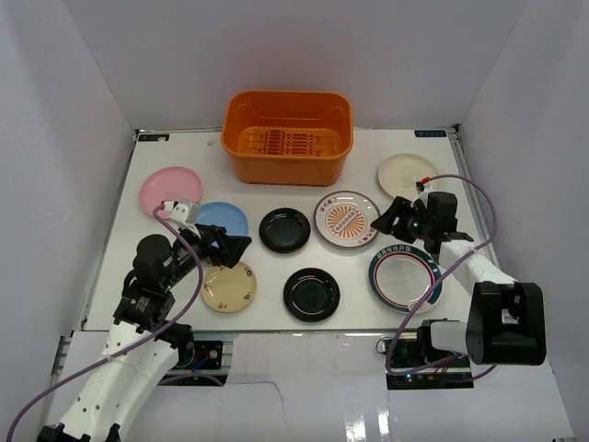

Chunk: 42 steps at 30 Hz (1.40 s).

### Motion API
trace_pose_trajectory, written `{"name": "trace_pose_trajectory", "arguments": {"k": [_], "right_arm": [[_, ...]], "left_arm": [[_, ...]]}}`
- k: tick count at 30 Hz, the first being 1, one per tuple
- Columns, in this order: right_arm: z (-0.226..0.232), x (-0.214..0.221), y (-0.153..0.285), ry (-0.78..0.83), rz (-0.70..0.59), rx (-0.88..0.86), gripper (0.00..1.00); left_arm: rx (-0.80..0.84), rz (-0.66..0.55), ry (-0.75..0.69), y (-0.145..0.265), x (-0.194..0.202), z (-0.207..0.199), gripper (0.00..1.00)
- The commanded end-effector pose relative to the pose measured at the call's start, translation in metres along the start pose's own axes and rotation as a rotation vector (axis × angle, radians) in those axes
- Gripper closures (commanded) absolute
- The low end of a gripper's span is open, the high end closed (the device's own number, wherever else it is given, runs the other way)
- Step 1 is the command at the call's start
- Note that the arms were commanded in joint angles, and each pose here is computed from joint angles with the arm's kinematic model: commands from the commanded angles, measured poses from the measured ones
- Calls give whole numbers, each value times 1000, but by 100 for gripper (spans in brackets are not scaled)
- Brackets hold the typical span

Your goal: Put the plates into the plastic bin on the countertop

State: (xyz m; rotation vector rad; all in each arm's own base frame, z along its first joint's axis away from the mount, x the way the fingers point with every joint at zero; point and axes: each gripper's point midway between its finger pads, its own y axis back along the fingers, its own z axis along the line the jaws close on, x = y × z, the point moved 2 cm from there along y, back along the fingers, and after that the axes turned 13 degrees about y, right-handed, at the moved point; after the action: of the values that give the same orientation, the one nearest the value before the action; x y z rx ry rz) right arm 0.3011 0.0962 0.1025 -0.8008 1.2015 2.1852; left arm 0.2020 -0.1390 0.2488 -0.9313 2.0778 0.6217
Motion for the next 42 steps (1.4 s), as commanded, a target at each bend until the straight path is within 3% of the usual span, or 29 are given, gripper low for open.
{"name": "trace_pose_trajectory", "arguments": {"k": [1, 18, 28, 34, 42], "right_arm": [[4, -21, -6, 53, -49, -63, 34], [-20, -11, -51, -28, -7, -72, 45], [-27, 2, -69, -136, -10, -82, 61], [-38, -15, -51, -174, -112, -16, 89], [-8, -62, 14, -80, -318, 22, 92]], "left_arm": [[18, -13, -21, 4, -11, -9, 2], [4, 16, -13, -1, -5, -4, 2], [-2, 28, 1, -4, -3, -2, 2], [-4, 31, 13, -6, -2, -1, 2], [-8, 20, 12, -5, -4, -1, 2]]}}
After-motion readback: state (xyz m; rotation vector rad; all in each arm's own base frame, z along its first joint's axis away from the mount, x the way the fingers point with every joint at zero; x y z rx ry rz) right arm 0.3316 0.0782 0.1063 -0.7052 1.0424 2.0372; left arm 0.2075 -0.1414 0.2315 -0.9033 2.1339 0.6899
